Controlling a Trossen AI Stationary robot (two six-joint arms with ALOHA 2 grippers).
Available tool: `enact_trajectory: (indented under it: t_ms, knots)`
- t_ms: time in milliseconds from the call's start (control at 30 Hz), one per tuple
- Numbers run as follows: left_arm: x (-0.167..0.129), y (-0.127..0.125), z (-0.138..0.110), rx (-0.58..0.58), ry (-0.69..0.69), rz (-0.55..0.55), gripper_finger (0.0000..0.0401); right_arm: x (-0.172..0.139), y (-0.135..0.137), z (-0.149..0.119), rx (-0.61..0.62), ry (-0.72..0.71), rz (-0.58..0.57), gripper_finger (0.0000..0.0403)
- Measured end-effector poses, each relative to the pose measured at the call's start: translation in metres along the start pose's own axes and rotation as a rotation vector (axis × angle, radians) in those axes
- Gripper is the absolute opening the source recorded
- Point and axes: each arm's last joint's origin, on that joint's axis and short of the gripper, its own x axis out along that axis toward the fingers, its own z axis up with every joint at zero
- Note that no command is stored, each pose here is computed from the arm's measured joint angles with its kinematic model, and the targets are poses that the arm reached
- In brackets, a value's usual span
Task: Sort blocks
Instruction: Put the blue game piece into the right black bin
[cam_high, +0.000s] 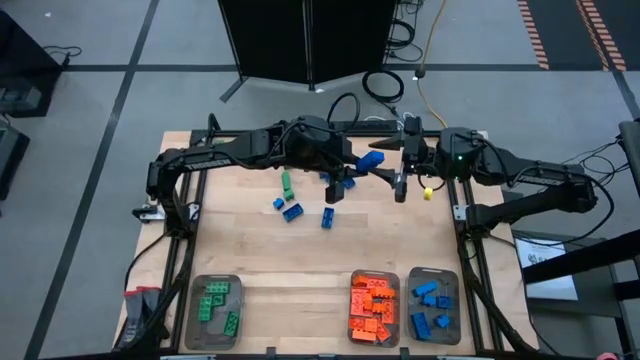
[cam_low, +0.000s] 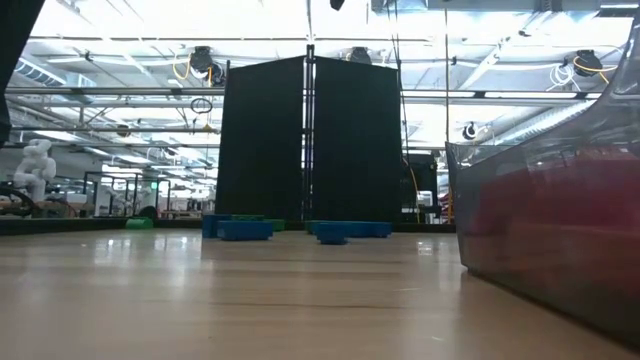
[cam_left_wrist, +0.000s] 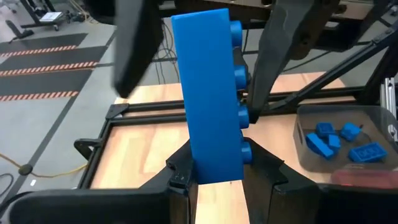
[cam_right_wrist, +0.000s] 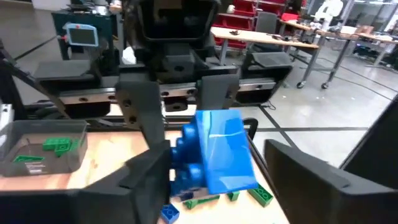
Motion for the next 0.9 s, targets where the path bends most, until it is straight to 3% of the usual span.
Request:
enact_trajectory:
  t_ms: [233,500,600,733,900]
  knots:
    - [0.000,0.000,0.000,0.022,0.003,-0.010,0.0075,0.001,0.003,0.000,-0.025,-0.005,0.076,0.0069]
    - [-0.001,0.000,0.000,0.000,0.003,-0.011,0.0086,0.001,0.003,-0.001,-0.014,0.000,0.095,0.0073]
    - [0.000,0.001,-0.003,-0.035,0.036,0.021,0.0158,-0.003,0.002,-0.005,0.011,0.050,0.070,0.0073]
    - [-0.003,0.004,-0.016,-0.041,0.188,0.150,0.0253,-0.020,0.003,-0.014,0.077,0.172,0.060,0.0073]
    - [-0.009,0.007,-0.035,-0.032,0.397,0.226,0.0288,-0.053,0.011,-0.042,0.264,0.508,0.083,0.0073]
